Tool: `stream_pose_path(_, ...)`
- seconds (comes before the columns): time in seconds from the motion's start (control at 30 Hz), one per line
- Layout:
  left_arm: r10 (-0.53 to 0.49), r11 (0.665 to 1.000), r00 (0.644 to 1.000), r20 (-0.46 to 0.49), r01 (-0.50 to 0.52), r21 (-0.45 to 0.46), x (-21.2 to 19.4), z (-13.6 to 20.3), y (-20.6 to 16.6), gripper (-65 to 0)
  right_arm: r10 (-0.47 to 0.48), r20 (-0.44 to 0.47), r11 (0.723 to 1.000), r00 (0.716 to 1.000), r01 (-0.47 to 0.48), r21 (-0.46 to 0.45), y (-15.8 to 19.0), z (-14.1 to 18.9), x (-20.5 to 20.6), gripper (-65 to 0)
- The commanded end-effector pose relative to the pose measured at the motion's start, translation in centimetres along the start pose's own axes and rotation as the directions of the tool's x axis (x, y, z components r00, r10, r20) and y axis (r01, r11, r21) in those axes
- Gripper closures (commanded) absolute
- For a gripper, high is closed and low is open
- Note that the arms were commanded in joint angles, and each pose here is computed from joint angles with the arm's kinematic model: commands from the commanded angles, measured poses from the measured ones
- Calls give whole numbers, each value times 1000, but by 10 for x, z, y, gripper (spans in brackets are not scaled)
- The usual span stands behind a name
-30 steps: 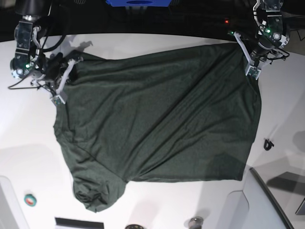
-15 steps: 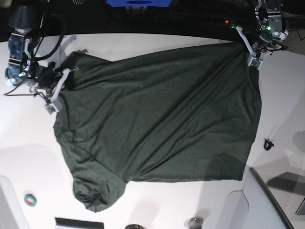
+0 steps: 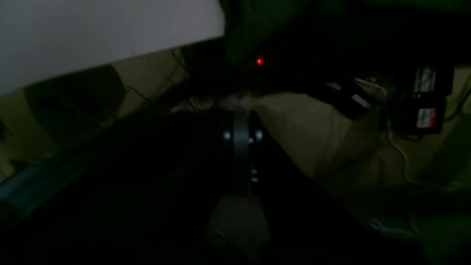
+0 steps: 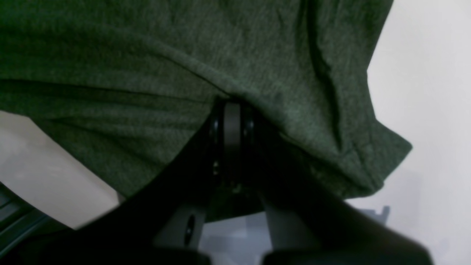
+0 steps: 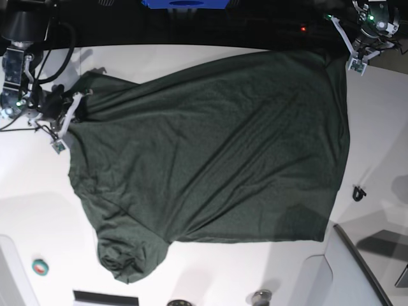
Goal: Layout the t-shirt on the table in an organized manner, then fold the t-shirt properly
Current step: 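Drag the held shirt edge away from the right gripper with the left gripper, then release the shirt edge and move the left gripper along the shirt side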
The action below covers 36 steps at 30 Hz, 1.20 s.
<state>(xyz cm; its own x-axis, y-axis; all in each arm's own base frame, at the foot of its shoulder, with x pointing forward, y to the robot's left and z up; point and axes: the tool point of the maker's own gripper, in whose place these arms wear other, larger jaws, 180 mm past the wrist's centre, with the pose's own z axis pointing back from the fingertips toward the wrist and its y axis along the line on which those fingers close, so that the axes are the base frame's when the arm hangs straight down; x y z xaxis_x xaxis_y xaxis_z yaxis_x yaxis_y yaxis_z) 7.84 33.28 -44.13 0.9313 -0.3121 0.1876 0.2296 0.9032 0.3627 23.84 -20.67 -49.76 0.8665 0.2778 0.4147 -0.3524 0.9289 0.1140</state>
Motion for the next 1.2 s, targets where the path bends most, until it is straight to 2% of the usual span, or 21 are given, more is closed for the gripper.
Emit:
stream_pose_path(0.0, -15, 999, 999, 48, 13, 35, 14, 9, 11, 0, 18, -75, 998, 997, -23, -63, -15, 6, -13, -8)
stream_pose_path(0.07, 2, 1000, 996, 92, -5, 28, 28, 14, 8, 0, 23, -85, 997, 996, -29, -70, -15, 9, -15, -8)
stream_pose_path(0.23, 118, 992, 974, 192, -108, -62, 64, 8, -5, 0, 25, -88, 997, 996, -31, -66, -13, 8, -14, -8)
stream_pose_path(0.4, 213, 972, 960, 183, -190, -139, 77, -15, -24, 0, 26, -88, 997, 996, -31, -63, -12, 8, -14, -8)
stream_pose_path(0.53, 190, 967, 971, 147, -159, -199, 76, -27, -53, 0, 23, -88, 998, 996, -29, -65, -13, 8, -15, -8)
stream_pose_path(0.67, 198, 959, 978, 71, -178, -223, 53, -40, -63, 0, 23, -90, 997, 996, -29, -65, -13, 8, -16, -8)
stream_pose_path(0.87, 136, 977, 990, 22, -131, -168, 19, -36, -37, 0, 24, -90, 997, 996, -30, -69, -15, 9, -16, -8)
stream_pose_path(1.03, 188, 980, 982, 4, -187, -72, 1, -32, 9, 0, 30, -93, 996, 995, -38, -81, -21, 12, -16, -8)
stream_pose_path(1.17, 184, 982, 983, 10, -183, -54, 1, -29, 19, 0, 53, -114, 992, 992, -66, -112, -29, 14, -15, -8)
